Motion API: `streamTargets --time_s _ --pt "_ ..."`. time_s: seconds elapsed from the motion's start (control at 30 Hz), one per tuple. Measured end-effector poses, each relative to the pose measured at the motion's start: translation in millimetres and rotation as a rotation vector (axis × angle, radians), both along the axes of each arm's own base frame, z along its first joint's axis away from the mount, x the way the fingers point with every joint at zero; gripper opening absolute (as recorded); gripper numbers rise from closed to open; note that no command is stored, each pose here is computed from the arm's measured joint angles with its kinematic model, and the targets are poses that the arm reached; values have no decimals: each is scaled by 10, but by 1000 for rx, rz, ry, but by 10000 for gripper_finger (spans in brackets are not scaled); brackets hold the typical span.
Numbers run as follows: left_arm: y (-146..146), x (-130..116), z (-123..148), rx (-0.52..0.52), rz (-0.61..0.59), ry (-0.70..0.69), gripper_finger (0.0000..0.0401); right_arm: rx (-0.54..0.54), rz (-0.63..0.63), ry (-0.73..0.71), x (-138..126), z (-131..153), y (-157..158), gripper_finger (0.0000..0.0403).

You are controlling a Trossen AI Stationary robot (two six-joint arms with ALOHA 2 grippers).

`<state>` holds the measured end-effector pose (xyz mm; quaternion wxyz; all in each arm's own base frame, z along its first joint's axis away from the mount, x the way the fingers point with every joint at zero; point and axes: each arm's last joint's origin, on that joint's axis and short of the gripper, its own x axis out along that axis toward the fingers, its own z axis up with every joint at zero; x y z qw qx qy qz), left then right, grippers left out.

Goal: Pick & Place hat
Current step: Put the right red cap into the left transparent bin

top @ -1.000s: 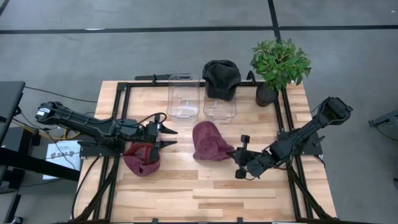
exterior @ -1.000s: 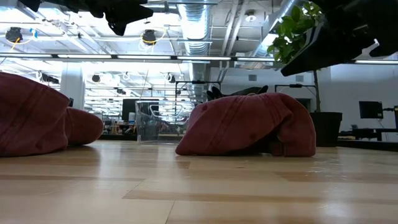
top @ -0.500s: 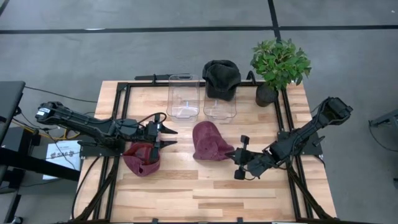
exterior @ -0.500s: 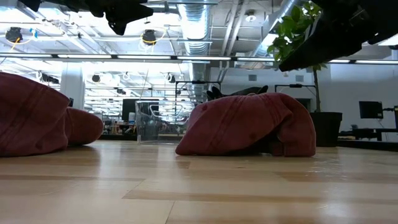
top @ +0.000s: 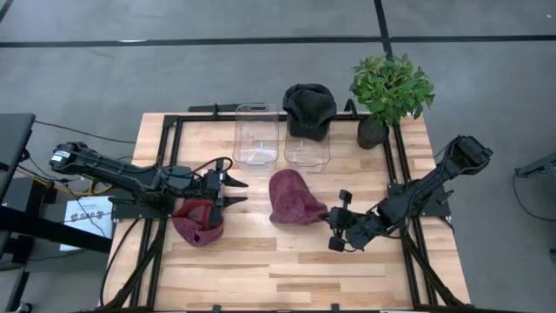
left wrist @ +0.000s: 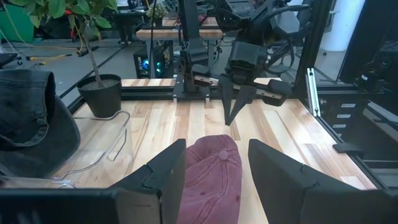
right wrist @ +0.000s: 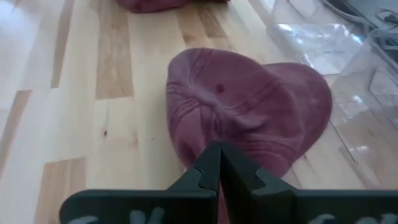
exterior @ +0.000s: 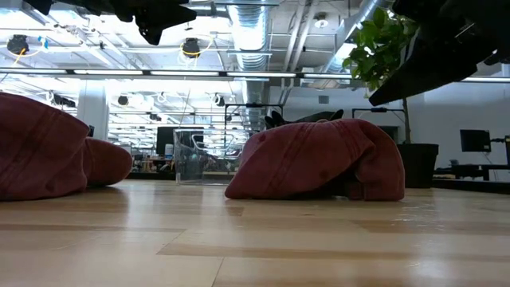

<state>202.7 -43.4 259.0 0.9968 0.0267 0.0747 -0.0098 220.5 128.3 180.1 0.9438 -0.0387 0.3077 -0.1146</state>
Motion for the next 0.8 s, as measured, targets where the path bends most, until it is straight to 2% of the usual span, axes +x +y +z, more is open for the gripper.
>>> streamTargets --time_s 0.2,0.4,0.57,0.8 --pt "1 0 0 0 0 0 173 -38 96 17 -64 -4 117 15" --pt "0 1 5 -1 0 -5 173 -254 223 10 2 -167 310 56" --pt "0 1 8 -3 0 -11 173 -391 149 15 55 -294 321 90" --pt "0 2 12 -3 0 -14 173 -352 157 -8 144 -189 374 150"
